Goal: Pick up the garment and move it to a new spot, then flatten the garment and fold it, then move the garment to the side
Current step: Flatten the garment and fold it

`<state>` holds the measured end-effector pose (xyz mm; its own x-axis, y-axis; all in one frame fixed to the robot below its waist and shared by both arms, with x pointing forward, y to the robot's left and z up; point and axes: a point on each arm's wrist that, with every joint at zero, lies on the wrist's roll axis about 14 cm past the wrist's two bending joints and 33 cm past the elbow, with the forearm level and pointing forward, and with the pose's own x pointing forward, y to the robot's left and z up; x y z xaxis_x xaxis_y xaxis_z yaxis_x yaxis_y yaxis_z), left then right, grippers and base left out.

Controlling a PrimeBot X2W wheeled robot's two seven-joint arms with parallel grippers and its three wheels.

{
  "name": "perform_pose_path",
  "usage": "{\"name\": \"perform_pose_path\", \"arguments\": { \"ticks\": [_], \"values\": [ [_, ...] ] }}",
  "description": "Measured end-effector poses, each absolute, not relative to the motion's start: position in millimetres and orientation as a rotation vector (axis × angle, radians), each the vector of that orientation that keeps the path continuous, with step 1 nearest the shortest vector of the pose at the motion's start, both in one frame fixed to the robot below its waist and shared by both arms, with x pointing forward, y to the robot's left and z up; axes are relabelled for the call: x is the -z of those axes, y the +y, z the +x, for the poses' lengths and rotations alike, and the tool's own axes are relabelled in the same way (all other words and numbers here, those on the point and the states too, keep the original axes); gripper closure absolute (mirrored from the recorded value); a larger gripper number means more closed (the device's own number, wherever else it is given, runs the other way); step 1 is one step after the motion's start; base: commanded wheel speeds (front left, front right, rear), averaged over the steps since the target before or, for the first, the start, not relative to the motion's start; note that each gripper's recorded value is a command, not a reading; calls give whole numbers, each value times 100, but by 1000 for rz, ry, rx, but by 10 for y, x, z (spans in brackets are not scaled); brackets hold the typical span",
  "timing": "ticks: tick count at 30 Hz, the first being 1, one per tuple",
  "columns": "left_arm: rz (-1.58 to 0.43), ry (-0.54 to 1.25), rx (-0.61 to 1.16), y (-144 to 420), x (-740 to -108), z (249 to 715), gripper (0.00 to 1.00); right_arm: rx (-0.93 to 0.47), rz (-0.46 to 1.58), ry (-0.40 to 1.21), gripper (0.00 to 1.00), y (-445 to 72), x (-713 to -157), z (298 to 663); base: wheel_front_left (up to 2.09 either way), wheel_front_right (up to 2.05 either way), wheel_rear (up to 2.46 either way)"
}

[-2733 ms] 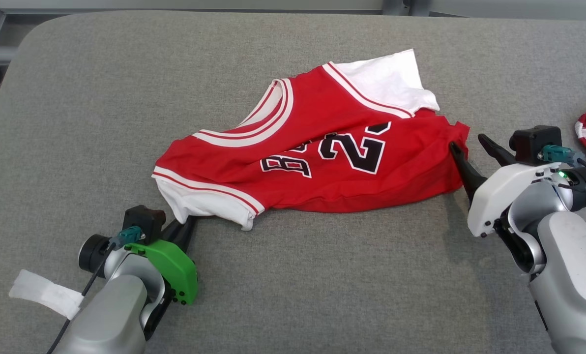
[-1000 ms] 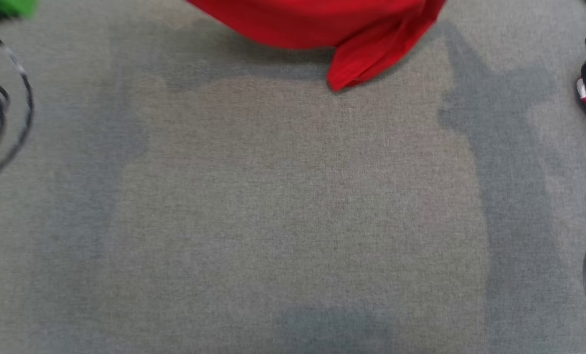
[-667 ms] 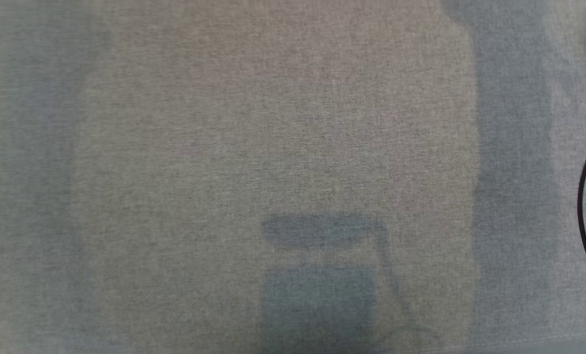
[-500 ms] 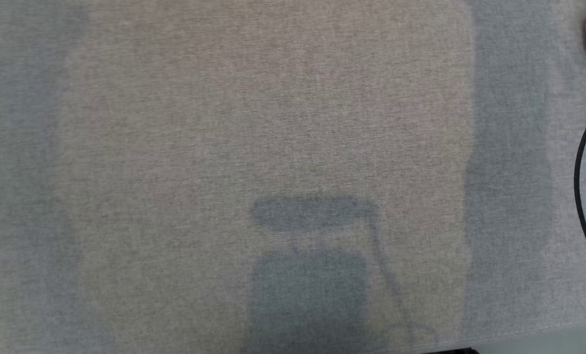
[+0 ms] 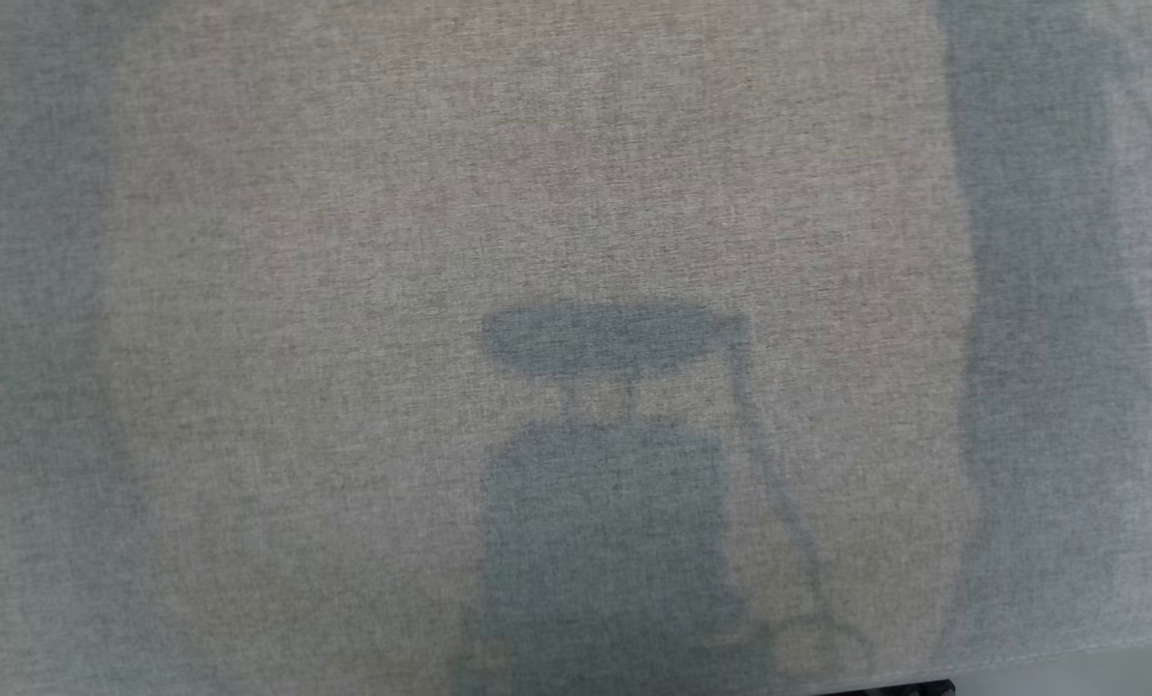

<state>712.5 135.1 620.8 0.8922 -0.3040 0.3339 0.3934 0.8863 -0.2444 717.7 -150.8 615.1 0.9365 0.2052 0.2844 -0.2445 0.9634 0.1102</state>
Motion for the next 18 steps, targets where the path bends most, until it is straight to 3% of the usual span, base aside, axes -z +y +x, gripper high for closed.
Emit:
{"name": "perform_pose_path", "arguments": {
  "ticks": [5,10,15,18],
  "values": [
    [-306,-162,351,1521,-5647,6906,100,-288,175,-94,100,-1491,-5558,6988,0,0,0],
    [-308,-18,345,1642,-5239,6470,100,-287,170,106,100,-1737,-5146,6580,0,0,0],
    [-273,182,263,1881,-4802,5836,100,-289,165,318,100,-1905,-4820,5940,0,0,0],
    [-283,332,159,2083,-4481,5199,100,-277,155,439,100,-1959,-4635,5410,0,0,0]
  ]
}}
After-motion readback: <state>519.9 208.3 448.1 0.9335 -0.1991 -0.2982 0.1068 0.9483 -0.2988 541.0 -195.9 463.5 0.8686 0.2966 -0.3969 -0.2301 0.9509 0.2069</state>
